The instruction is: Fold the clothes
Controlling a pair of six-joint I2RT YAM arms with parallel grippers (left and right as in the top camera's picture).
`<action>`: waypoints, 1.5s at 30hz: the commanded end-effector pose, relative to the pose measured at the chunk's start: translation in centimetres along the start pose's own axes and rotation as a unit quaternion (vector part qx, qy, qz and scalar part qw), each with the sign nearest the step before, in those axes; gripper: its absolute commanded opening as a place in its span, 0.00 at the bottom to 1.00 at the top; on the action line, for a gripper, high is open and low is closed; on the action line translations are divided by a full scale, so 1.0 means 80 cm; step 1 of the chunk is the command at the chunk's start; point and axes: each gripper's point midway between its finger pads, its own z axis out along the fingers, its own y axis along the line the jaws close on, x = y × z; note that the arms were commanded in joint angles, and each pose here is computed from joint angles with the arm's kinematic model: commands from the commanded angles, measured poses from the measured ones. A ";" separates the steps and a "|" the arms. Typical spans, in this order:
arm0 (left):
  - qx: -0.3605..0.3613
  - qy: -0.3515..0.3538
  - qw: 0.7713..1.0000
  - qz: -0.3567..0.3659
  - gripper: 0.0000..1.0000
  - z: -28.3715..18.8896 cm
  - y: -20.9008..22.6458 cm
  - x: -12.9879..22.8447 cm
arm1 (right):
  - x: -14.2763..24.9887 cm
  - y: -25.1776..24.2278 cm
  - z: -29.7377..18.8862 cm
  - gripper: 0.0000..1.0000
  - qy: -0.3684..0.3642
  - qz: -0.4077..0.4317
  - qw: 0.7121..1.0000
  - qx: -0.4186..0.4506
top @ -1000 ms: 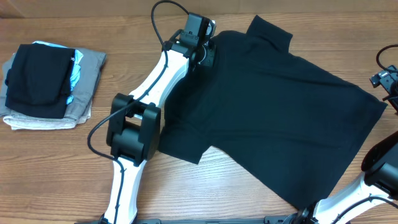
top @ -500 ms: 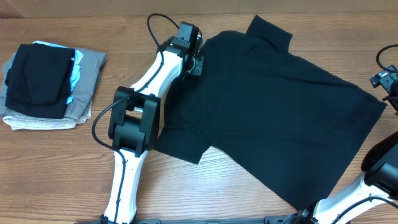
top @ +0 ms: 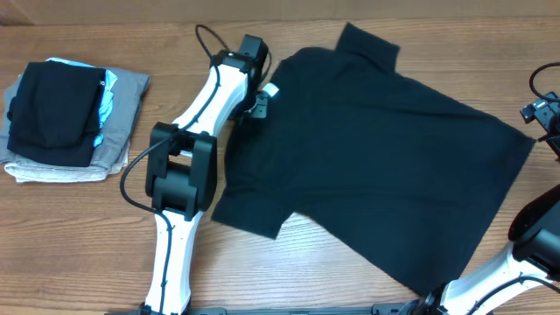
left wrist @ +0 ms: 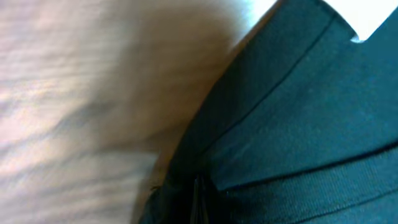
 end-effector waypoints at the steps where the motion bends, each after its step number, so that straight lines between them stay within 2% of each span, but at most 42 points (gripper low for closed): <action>1: -0.068 0.097 0.992 -0.042 0.04 0.055 0.052 0.063 | -0.010 0.002 -0.013 1.00 -0.016 0.003 1.000 -0.009; 11: -0.106 0.204 0.970 -0.073 0.04 0.062 0.070 0.144 | -0.010 0.002 -0.013 1.00 -0.016 0.003 1.000 -0.009; 17: -0.115 0.217 0.966 -0.077 0.04 0.028 0.068 0.156 | -0.010 0.002 -0.013 1.00 -0.016 0.003 1.000 -0.009; 21: -0.091 0.146 0.982 -0.078 0.04 -0.018 0.055 0.124 | -0.010 0.002 -0.013 1.00 -0.016 0.003 1.000 -0.009; 26: -0.005 -0.004 0.997 -0.078 0.04 -0.108 0.019 0.062 | -0.010 0.002 -0.013 1.00 -0.016 0.003 1.000 -0.009; 29: 0.060 -0.096 0.992 -0.047 0.04 -0.159 -0.013 0.025 | -0.010 0.002 -0.013 1.00 -0.016 0.003 1.000 -0.009; 32: 0.088 -0.153 0.984 -0.036 0.04 -0.178 -0.035 -0.002 | -0.010 0.002 -0.013 1.00 -0.016 0.003 1.000 -0.009; 38: 0.118 -0.200 0.972 -0.014 0.04 -0.144 -0.083 -0.046 | -0.010 0.002 -0.013 1.00 -0.017 0.003 1.000 -0.009; 41: 0.123 -0.214 0.969 0.003 0.04 -0.105 -0.102 -0.066 | -0.010 0.002 -0.013 1.00 -0.017 0.003 1.000 -0.009; 45: 0.115 -0.197 0.974 0.013 0.04 -0.043 -0.110 -0.069 | -0.011 0.003 -0.013 1.00 -0.018 0.003 1.000 -0.010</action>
